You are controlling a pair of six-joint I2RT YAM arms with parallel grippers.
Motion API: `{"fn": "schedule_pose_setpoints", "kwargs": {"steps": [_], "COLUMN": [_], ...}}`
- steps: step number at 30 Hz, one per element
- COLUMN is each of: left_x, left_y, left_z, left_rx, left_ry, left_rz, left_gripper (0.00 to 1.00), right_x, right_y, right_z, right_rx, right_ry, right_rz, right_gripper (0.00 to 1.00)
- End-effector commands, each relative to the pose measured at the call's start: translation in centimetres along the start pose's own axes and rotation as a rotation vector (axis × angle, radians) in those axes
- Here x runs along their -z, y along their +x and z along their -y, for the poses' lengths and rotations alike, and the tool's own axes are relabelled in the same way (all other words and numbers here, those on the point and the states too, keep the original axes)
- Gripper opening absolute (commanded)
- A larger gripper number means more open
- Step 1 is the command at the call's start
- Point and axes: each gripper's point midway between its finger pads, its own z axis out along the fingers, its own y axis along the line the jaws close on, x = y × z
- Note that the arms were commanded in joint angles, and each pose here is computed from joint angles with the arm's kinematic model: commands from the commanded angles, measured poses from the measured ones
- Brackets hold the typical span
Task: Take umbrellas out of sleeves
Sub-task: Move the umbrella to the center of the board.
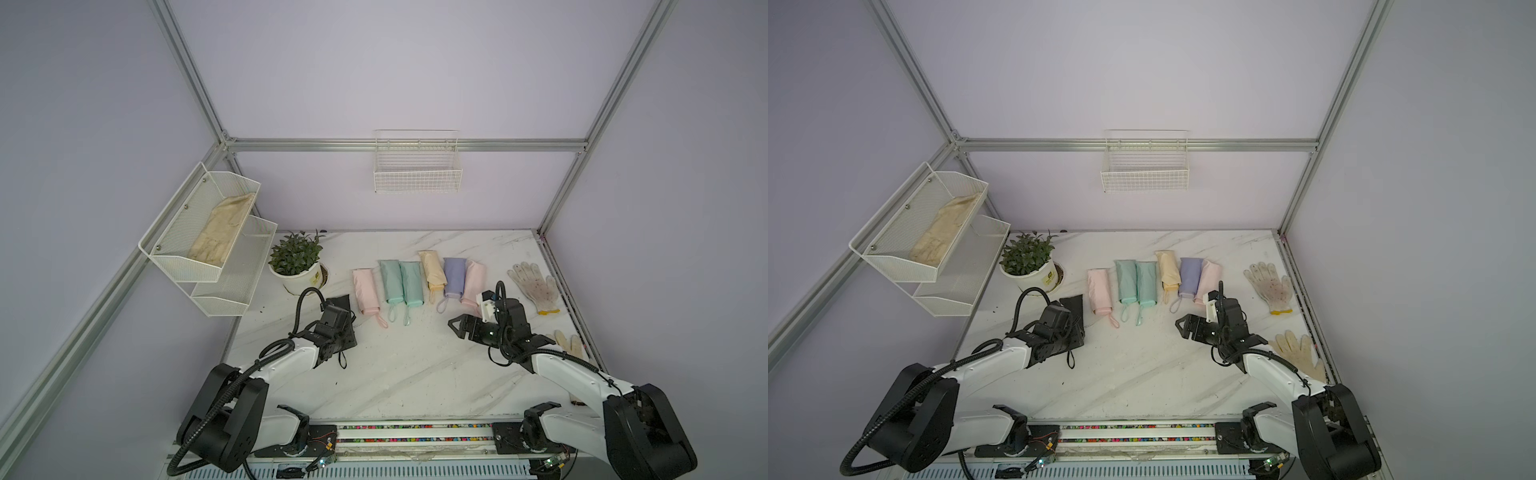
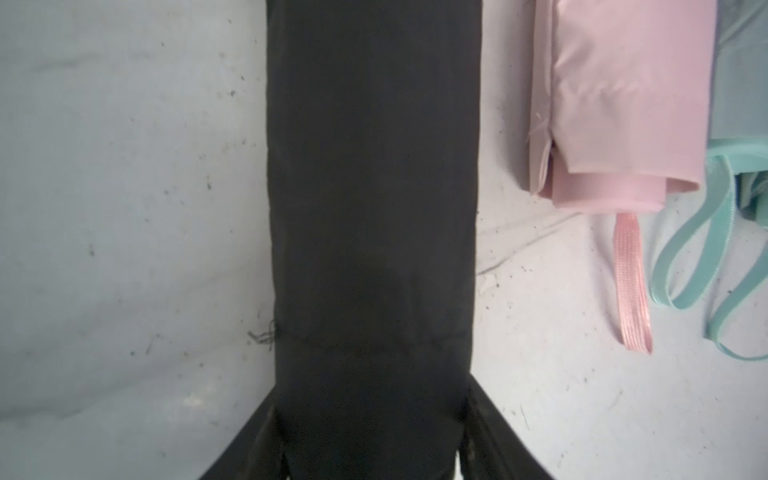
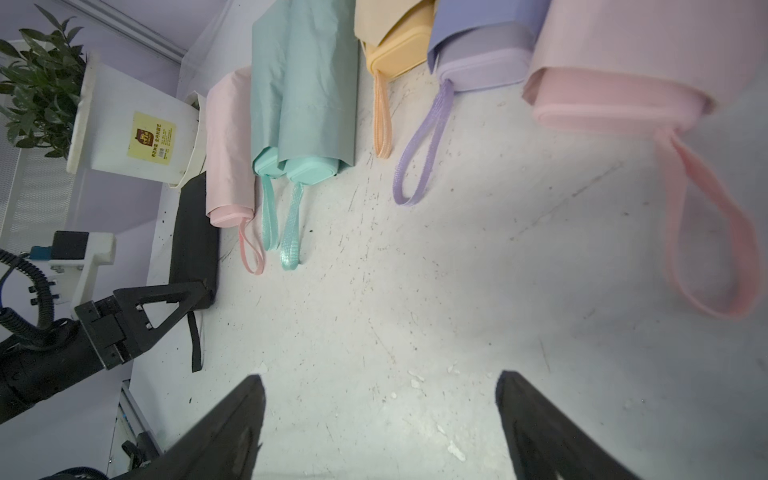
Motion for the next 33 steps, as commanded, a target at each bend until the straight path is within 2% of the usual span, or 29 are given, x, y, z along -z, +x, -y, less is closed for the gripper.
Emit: {"fn": "schedule_pose_setpoints", "kwargs": {"steps": [1, 7, 10, 12, 14, 15, 22, 27, 33], "left_x": [0.8, 1.5, 1.5, 1.8, 2.4, 2.8, 5.5, 5.6, 6.6], "left_y": [1.4, 2.5, 2.2, 1.7, 1.1, 0.6, -4.2, -7.7, -12.0], "left_z": [2.0, 5.5, 5.5, 4.9, 4.2, 3.8, 3.4, 1.0, -1.3], "left_rx": [0.059, 0.071, 0.057, 0.032, 0.012, -0.003, -0.051, 0.081, 0.161], "left_ry": [0.08, 0.153, 0.133, 0.103, 0.066, 0.045, -0.005, -0.05, -0.063], "left_rz": [-0.014, -0.03, -0.01, 0.016, 0.044, 0.066, 0.175, 0.166, 0.201], "left_gripper": [0.54, 0.6, 0.65, 0.76, 0.96, 1.0, 1.0, 1.0, 1.0], "right_x": [-0.5, -1.7, -2.3, -2.9, -3.6, -3.9, -7.0, -9.3, -14.2], "right_y": [0.5, 2.6, 3.6, 4.7, 5.8, 6.4, 8.9, 8.3, 8.4], "right_z": [-2.1, -5.5, -6.6, -7.5, -8.4, -8.9, -12.2, -14.5, -18.2], "right_rx": [0.04, 0.115, 0.152, 0.189, 0.23, 0.253, 0.393, 0.383, 0.39], "right_ry": [-0.01, -0.032, -0.028, -0.027, -0.021, -0.014, 0.012, -0.029, -0.12], "right_rz": [-0.048, -0.117, -0.149, -0.176, -0.199, -0.21, -0.216, -0.185, -0.249], "right_gripper": [0.9, 0.9, 0.9, 0.9, 0.89, 0.89, 0.86, 0.82, 0.78]}}
